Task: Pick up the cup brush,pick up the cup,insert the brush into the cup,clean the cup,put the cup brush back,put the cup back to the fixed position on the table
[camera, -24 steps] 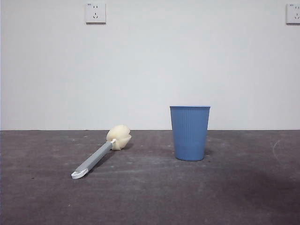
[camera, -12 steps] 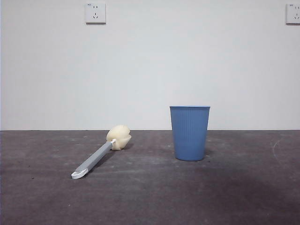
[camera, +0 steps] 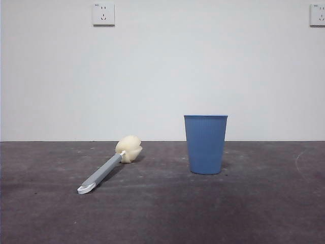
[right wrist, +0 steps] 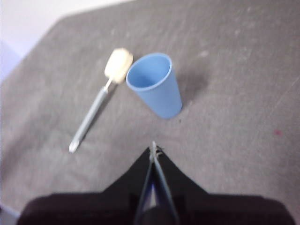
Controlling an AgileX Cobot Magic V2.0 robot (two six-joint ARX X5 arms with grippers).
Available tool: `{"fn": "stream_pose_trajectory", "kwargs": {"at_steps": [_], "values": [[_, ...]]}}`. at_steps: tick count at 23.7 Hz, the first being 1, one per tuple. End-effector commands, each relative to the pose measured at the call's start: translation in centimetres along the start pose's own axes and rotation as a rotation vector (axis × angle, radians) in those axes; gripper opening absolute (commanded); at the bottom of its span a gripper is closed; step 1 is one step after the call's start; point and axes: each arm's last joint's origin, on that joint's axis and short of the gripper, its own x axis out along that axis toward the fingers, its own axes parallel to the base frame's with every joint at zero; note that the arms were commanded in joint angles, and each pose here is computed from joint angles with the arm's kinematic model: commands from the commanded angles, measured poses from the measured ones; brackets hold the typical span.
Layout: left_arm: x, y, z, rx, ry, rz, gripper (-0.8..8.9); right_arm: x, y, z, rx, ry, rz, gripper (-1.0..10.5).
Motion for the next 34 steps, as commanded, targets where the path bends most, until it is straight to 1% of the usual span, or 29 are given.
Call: {"fn": "stream_pose_trajectory", "kwargs": {"at_steps": [1,3,6,12,15,20,21,22,23,24,25,27,31,34], "values": [[0.2,-0.2,0.5,0.038,0.074,-0.044,-0.06,-0.7,0.6,1.0,-0.097,0.06,0.009,-0.2],[0.3,-0.3,0.9,0.043,0.114,-0.068,-0.06,-1.0,0.9,1.5,-0.108,0.106,0.014,-0.2],[0.3,-0.4,1.2,0.041,0.158,-0.088,-0.06,-1.4,1.2,2.0,-0.101,0.17,0.021,-0.2],[-0.2,-0.6,0.8,0.045,0.256,-0.107,-0.06,-1.1,1.2,1.6,-0.072,0.297,0.038,-0.2],[-0.4,-0.6,0.4,0.051,0.295,-0.106,-0.06,-1.0,1.2,1.5,-0.066,0.313,0.04,-0.2],[-0.4,-0.6,0.3,0.053,0.299,-0.107,0.03,-1.0,1.2,1.5,-0.065,0.312,0.039,0.2],[-0.4,-0.6,0.3,0.053,0.299,-0.106,0.33,-1.0,1.2,1.5,-0.065,0.31,0.04,1.3],[-0.4,-0.6,0.3,0.049,0.299,-0.106,1.62,-1.0,1.2,1.6,-0.064,0.308,0.039,2.9],[-0.4,-0.6,0.3,0.041,0.299,-0.105,3.72,-1.0,1.2,1.6,-0.064,0.308,0.039,4.6],[-0.4,-0.6,0.3,0.029,0.3,-0.103,5.79,-1.0,1.2,1.6,-0.06,0.308,0.038,6.1],[-0.4,-0.6,0.3,0.027,0.301,-0.107,6.42,-1.0,1.2,1.6,-0.057,0.308,0.038,6.4],[-0.4,-0.7,0.4,0.023,0.298,-0.148,6.37,-1.0,1.2,1.6,-0.057,0.308,0.039,6.3],[-0.3,-0.8,0.8,0.021,0.262,-0.156,6.37,-1.0,1.2,1.6,-0.054,0.307,0.046,6.3],[0.2,-0.7,1.2,0.011,0.247,-0.157,6.37,-0.9,1.2,1.7,-0.007,0.299,0.048,6.3]]}}
